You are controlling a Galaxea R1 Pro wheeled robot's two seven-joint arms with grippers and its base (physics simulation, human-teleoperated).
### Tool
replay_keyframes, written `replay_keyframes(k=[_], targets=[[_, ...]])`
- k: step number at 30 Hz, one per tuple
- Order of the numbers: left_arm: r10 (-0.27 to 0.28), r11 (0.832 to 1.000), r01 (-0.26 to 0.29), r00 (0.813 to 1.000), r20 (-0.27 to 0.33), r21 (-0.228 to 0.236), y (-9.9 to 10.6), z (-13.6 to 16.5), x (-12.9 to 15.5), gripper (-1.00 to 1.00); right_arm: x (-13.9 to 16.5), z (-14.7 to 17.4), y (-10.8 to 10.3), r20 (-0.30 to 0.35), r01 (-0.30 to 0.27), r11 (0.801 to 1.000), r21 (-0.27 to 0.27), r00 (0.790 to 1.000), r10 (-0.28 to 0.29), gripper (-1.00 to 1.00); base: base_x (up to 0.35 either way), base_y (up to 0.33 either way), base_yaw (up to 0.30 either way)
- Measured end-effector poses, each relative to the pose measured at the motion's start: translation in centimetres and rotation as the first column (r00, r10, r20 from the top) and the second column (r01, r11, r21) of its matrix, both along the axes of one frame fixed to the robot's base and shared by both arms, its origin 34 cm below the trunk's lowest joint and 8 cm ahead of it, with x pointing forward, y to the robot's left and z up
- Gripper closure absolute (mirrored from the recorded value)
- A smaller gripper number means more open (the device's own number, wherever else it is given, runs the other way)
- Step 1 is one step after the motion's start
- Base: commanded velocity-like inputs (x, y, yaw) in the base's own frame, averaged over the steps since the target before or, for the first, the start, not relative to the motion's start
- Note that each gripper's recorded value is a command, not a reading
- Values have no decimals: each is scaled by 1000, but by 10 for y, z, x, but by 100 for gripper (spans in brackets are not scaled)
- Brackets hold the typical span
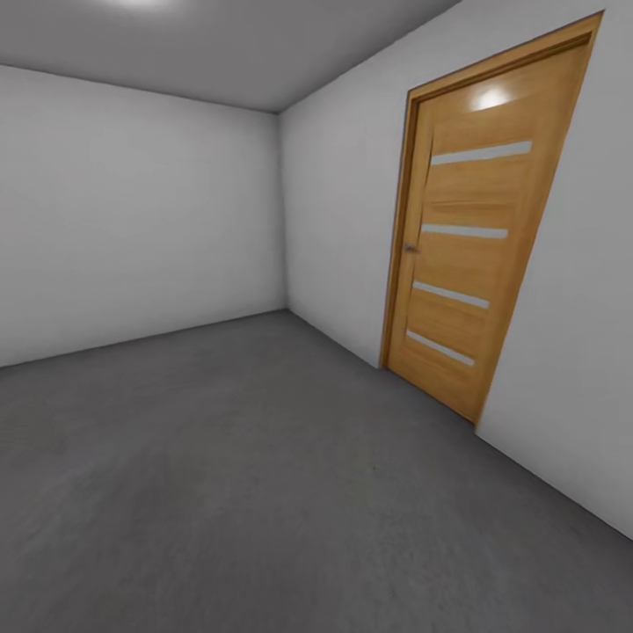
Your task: Move the two storage containers from the living room to the garage. In the garage, place one container on the floor and stack the other container on top of it (either order is fine).
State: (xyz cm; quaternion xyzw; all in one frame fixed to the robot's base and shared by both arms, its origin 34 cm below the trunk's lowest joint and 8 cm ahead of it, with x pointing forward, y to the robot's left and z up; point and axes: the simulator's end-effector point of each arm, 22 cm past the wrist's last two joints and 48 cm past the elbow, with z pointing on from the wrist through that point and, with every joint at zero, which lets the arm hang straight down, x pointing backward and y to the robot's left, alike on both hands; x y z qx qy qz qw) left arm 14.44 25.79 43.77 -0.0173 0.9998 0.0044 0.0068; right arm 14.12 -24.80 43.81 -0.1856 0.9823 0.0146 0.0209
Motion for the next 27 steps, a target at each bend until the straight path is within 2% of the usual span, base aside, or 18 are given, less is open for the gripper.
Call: replay_keyframes(k=[27], targets=[[1, 1000, -1, 1000, 0, 0, 0, 0, 0, -100, 0, 0, 0, 0, 0, 1000, 0, 1000, 0, -100, 322, 0, 0]])
